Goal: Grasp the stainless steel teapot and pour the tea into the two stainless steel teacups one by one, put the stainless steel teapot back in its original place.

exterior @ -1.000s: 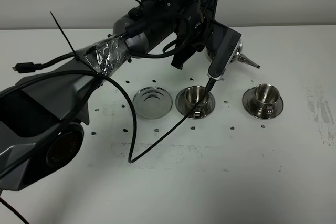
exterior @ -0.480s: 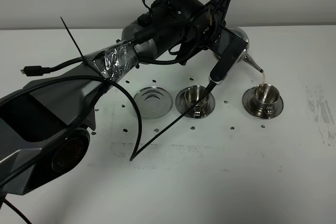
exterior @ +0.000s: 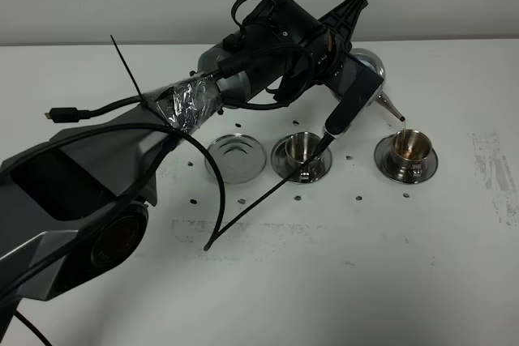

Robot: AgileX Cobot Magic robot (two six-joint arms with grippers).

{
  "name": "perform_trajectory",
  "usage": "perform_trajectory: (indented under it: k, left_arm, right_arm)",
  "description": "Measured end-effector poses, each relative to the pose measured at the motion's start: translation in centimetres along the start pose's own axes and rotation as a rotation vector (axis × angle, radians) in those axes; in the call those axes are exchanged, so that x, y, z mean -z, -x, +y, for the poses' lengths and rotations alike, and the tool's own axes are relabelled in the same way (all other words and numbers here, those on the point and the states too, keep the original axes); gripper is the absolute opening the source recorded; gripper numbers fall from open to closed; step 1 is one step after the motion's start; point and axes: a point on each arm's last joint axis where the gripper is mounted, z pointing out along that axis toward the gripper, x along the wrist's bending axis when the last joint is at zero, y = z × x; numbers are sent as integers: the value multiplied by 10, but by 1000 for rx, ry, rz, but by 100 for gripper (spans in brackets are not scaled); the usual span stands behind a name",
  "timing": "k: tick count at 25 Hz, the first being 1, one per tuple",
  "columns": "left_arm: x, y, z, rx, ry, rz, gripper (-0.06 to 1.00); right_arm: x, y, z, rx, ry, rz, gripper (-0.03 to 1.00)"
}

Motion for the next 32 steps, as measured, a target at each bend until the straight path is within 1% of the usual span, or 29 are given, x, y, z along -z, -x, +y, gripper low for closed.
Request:
perform_trajectory:
  k: [4, 12, 20, 26, 32]
  left_arm:
    - [-5, 3, 7, -21, 2, 2, 20]
    - [-5, -1, 12, -53, -5, 35, 20]
    - [-5, -2, 14, -76, -13, 44, 20]
    - [-5, -3, 13, -117, -36, 53, 20]
    - [-4, -5, 13, -136, -46, 67, 20]
  right_arm:
    - [0, 0, 0, 0, 0, 0, 31]
    - [0, 0, 0, 0, 0, 0, 31]
    - [0, 0, 0, 0, 0, 0, 31]
    - [0, 0, 0, 0, 0, 0, 31]
    - [0, 0, 0, 0, 0, 0, 31]
